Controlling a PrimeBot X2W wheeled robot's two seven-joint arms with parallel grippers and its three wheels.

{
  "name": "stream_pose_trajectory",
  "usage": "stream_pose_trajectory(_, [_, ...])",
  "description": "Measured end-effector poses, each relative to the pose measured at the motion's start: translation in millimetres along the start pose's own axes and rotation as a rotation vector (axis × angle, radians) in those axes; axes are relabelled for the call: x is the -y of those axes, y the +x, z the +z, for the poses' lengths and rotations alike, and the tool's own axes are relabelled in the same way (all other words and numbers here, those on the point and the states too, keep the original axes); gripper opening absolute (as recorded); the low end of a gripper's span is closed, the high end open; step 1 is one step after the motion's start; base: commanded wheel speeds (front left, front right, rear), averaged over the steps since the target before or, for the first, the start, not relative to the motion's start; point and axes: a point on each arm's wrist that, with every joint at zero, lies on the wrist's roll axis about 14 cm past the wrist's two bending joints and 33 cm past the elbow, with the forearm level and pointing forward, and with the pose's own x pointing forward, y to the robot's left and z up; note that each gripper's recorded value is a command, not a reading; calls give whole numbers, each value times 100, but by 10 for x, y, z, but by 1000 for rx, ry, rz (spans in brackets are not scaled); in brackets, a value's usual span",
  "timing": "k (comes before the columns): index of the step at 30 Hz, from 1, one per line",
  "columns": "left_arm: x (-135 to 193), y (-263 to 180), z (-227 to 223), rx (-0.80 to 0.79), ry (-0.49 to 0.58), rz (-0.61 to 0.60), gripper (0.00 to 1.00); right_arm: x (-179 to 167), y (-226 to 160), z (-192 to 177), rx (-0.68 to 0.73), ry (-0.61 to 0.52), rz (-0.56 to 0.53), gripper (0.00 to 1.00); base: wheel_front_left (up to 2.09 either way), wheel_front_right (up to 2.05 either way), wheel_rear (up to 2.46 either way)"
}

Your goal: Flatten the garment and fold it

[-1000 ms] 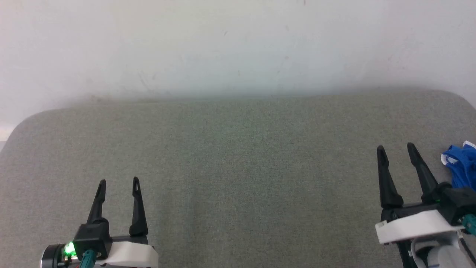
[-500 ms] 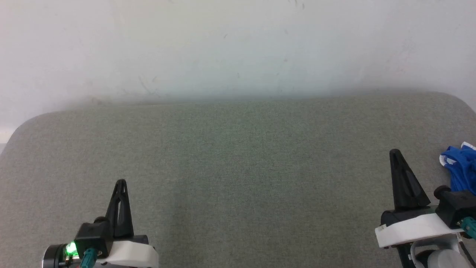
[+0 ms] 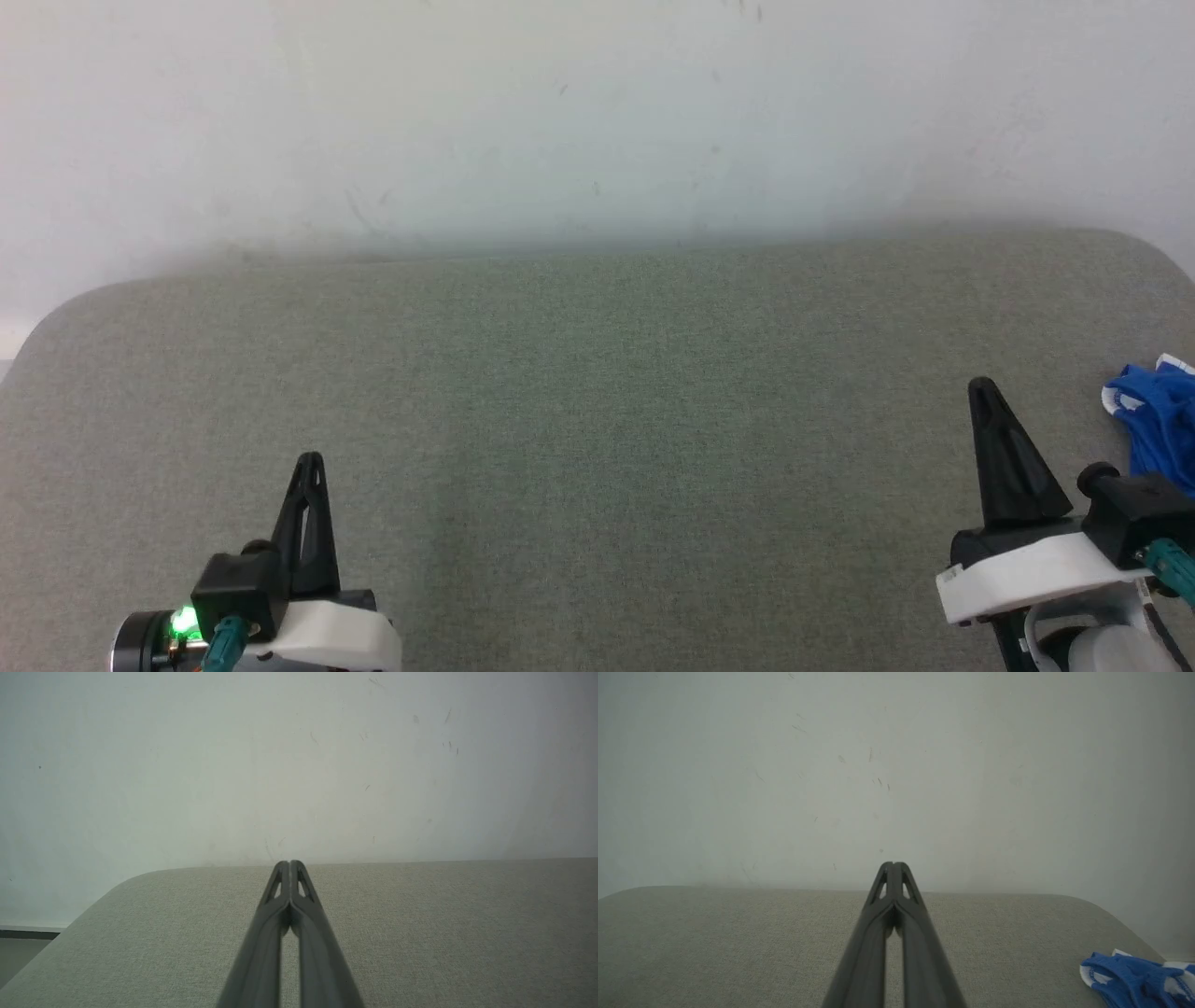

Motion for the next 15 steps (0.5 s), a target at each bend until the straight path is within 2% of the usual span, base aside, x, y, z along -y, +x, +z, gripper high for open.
stream_pose_trajectory(15, [38, 16, -35, -26, -4, -15, 0, -21, -1, -48, -31, -15, 8, 0, 0, 0, 0])
